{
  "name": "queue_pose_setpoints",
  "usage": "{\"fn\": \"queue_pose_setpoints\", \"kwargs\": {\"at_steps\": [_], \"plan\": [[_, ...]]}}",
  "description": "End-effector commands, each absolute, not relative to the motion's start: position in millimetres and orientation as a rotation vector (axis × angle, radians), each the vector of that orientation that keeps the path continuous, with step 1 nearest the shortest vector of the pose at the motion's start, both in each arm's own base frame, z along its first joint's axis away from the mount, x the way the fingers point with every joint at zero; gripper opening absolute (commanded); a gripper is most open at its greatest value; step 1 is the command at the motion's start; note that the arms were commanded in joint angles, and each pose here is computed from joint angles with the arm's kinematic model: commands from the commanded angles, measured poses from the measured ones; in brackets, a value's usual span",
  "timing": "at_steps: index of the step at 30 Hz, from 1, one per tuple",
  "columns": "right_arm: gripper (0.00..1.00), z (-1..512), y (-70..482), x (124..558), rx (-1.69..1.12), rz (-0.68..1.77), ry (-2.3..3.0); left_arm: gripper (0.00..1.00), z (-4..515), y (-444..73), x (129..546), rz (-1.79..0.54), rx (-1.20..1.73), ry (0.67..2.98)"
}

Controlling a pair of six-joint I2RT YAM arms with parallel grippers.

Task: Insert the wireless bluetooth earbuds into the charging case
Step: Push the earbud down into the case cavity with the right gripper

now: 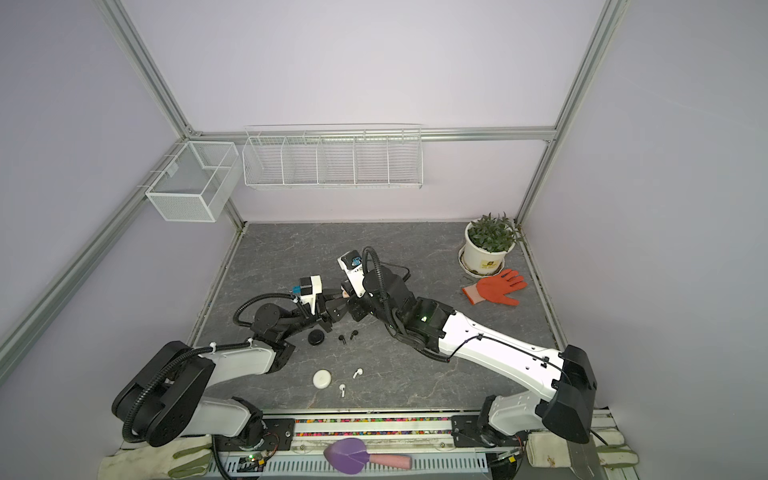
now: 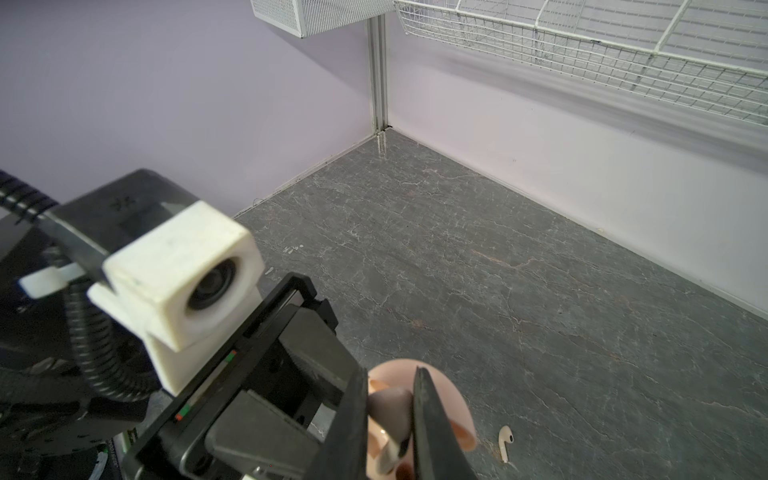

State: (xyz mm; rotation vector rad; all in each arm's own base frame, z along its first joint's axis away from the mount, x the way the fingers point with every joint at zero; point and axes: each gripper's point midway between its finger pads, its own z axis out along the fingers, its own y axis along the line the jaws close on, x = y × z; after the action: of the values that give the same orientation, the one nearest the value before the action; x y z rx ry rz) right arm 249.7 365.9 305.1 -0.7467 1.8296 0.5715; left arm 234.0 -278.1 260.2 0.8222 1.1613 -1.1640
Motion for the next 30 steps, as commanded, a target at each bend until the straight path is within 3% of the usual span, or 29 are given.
{"fn": "queue_pose_setpoints", "kwargs": {"at_steps": [1,30], "plan": [[0.09,289.1,372.2,246.9,-0.785,0.562,1.842,0.00,274.7,-274.6,230.0,-1.148,0.816,1.096],[0.10,298.2,361.6,241.0,-0.794,0.530,1.829,0.00,273.4,-274.2,230.7,-1.140,0.813,1.099]]}}
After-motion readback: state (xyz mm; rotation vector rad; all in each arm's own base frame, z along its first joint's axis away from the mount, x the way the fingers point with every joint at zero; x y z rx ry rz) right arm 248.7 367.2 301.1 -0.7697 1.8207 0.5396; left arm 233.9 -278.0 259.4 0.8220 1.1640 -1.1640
